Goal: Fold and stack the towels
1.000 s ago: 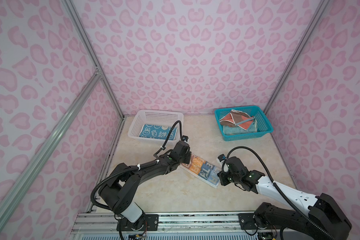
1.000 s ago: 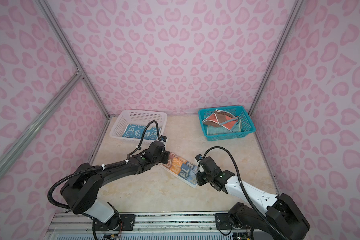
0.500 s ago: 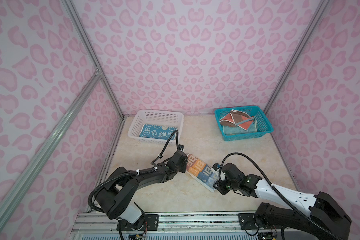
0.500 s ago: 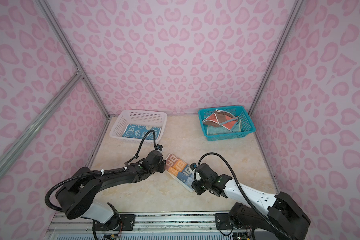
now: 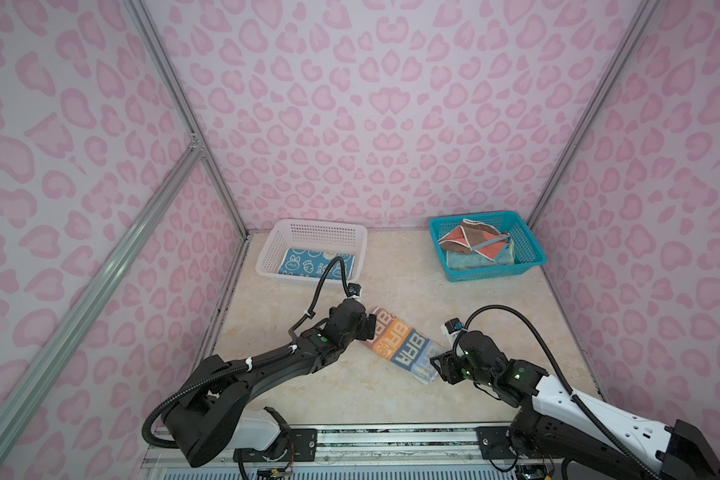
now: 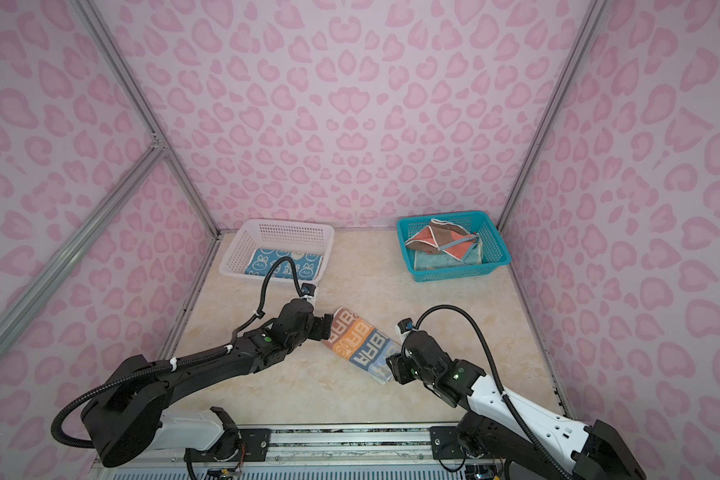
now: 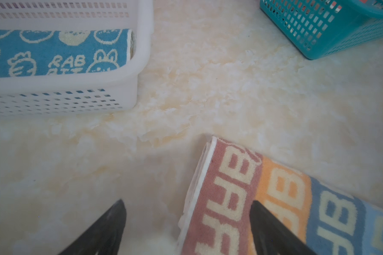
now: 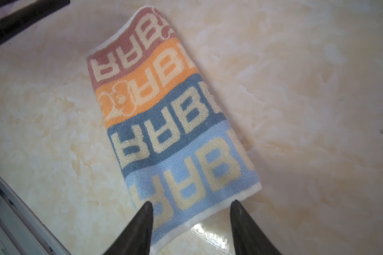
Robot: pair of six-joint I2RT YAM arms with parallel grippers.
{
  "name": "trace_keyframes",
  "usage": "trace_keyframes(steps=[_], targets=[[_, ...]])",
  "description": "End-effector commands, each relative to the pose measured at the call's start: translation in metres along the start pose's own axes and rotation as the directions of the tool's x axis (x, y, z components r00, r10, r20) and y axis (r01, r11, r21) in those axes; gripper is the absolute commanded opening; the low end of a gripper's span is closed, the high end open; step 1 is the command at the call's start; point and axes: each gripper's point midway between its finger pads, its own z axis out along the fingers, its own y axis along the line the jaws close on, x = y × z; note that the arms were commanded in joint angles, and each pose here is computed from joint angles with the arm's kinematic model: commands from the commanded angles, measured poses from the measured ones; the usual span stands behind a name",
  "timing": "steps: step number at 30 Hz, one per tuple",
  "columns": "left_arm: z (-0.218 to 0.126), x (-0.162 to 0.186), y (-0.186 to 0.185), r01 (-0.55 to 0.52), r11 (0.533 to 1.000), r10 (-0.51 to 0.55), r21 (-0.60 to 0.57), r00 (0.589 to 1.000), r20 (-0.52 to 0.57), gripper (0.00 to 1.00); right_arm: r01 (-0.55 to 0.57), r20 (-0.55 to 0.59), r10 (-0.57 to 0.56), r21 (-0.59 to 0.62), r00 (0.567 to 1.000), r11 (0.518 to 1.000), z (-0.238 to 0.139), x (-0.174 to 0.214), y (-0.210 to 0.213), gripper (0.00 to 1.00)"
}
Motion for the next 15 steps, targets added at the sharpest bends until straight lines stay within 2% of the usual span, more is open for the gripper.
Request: trace_keyframes(steps=[1,10,15], targets=[[0.004,-0.004,-0.006,0.001,1.0,-0.001,0.022,1.0,0.002,0.89,-0.135,0.02,0.134,0.126,0.991,0.983,-0.004,0.002,-0.024,0.57],[0.016,-0.001,-0.004,0.04,0.999,-0.039,0.015,0.998,-0.043,0.89,-0.205,-0.058,0.214,0.124,0.975,0.971,0.026,0.016,-0.019,0.49],[0.019,0.003,0.002,0.085,0.996,-0.083,0.027,0.993,-0.08,0.89,-0.188,-0.059,0.2,0.162,0.978,0.969,0.036,0.009,-0.022,0.3]])
